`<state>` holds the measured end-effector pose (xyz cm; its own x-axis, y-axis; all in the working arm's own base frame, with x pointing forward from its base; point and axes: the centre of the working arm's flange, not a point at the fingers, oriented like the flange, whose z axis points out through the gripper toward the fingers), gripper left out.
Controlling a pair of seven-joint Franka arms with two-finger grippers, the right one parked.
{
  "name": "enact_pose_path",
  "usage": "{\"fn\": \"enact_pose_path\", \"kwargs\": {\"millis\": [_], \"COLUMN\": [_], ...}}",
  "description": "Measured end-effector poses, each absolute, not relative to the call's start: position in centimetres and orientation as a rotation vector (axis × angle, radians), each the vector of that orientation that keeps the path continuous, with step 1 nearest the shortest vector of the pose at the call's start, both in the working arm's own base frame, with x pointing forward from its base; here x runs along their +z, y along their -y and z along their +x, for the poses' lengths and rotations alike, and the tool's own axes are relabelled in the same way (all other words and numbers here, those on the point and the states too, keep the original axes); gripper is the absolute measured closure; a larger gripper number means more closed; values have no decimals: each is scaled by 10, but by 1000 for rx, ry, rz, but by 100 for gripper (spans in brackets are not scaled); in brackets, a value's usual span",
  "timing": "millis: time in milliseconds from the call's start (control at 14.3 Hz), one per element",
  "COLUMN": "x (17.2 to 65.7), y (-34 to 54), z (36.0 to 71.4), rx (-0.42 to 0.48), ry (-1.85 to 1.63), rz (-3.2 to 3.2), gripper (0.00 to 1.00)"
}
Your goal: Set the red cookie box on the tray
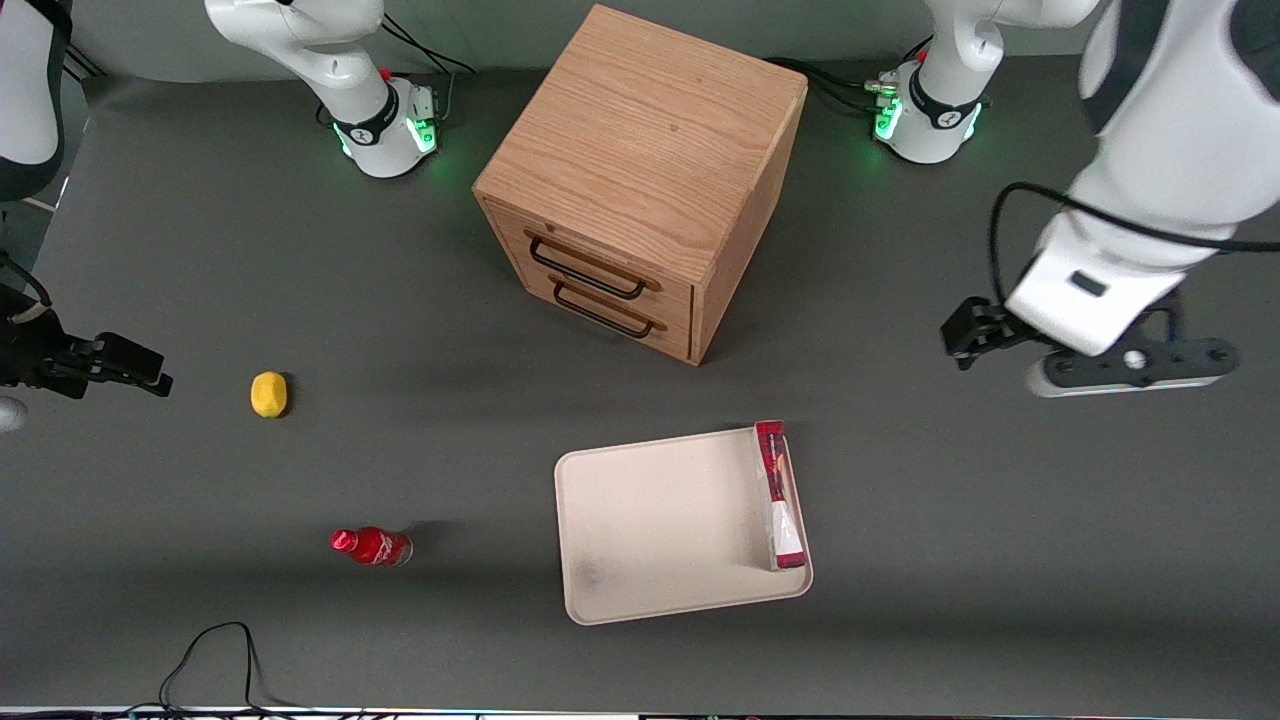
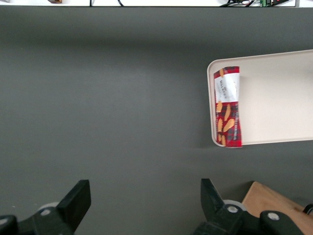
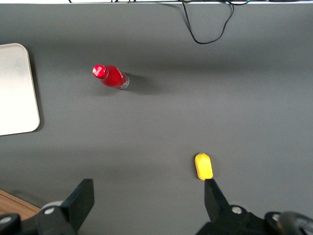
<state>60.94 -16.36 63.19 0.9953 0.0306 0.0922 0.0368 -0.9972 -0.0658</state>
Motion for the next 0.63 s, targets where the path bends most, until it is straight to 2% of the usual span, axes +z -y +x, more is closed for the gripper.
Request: {"fn": "enact_pose_path", "kwargs": {"millis": [140, 421, 631], "x": [632, 625, 613], "y": [116, 29, 5], "z": [610, 606, 587], "rx": [-122, -221, -259], "ry": [-21, -87, -66], "rz": [-3091, -3094, -3093], "gripper": [0, 0, 0]}}
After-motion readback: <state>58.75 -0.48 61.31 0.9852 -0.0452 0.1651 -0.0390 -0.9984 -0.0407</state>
